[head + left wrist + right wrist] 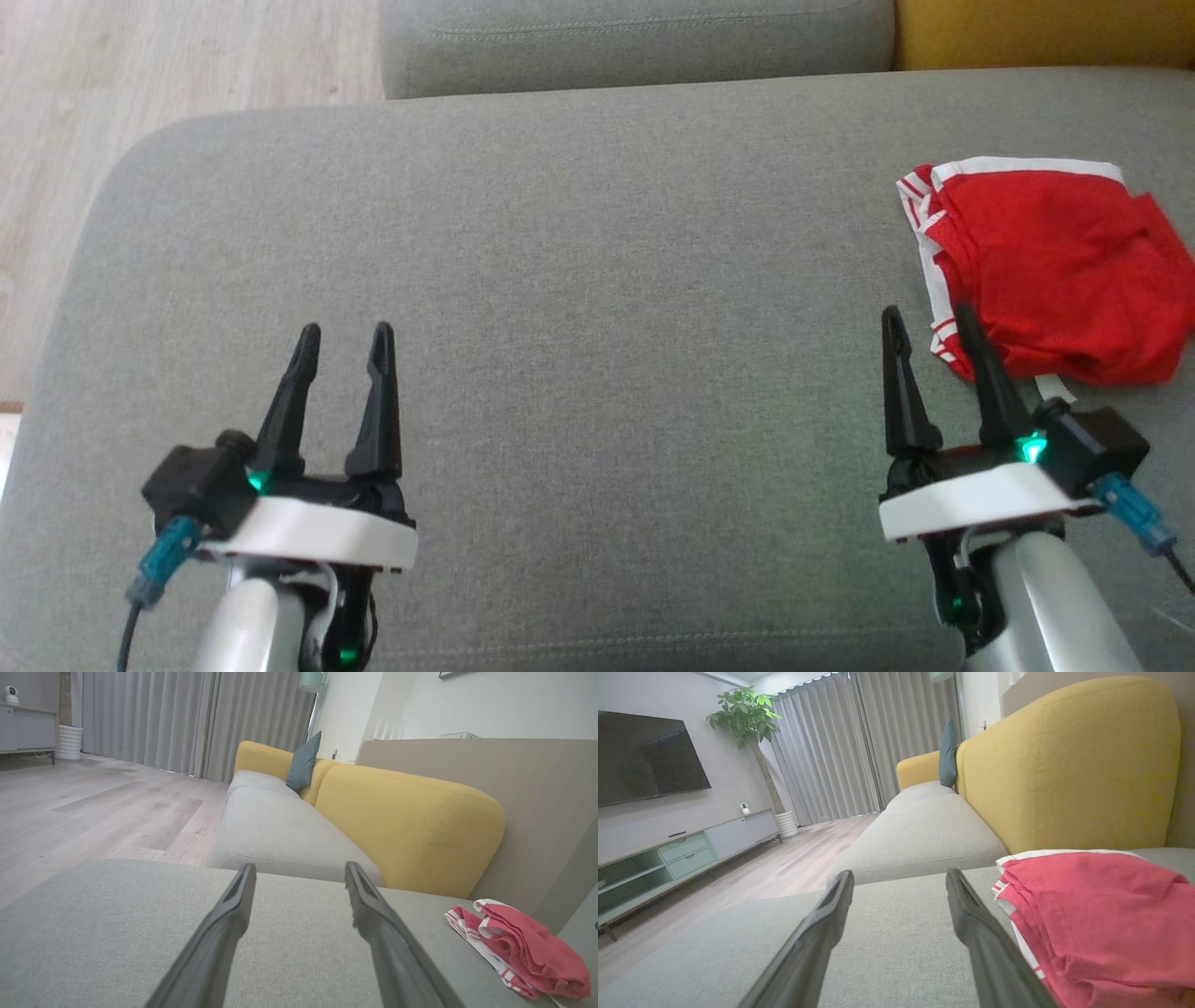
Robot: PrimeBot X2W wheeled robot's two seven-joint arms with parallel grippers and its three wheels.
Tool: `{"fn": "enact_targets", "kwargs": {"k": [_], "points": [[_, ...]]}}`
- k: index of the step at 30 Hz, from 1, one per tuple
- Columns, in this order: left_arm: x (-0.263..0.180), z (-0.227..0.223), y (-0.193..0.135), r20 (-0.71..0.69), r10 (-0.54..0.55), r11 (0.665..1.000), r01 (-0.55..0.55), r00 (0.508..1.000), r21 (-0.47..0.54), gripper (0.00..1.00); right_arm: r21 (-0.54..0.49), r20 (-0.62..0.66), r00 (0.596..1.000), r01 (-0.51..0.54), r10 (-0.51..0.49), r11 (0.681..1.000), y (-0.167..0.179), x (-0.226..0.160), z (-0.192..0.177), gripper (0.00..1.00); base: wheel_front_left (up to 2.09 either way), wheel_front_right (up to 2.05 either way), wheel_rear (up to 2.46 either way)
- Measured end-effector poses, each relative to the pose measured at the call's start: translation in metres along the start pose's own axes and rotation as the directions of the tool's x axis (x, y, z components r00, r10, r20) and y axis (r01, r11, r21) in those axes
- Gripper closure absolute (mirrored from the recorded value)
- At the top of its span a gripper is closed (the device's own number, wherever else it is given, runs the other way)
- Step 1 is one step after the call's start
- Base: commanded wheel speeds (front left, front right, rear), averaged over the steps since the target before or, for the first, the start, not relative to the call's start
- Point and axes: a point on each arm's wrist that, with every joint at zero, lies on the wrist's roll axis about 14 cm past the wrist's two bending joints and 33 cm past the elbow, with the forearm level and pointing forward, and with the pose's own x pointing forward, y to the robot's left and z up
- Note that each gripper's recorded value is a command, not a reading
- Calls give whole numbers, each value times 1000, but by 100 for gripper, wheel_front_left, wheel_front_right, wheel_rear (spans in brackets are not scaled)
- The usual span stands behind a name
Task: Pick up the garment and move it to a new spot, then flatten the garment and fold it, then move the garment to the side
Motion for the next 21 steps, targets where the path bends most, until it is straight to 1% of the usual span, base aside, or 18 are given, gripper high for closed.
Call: {"fn": "enact_targets", "kwargs": {"k": [9,21], "points": [[-4,-1,2,-5,13,1000,-13,1000,8,0,3,5,1000,-5,5,1000,2,-3,1,0,0,0,0],[-6,10,0,29,7,1000,-7,1000,-4,0,13,17,1000,-11,11,1000,5,-3,4,0,0,0,0]]}}
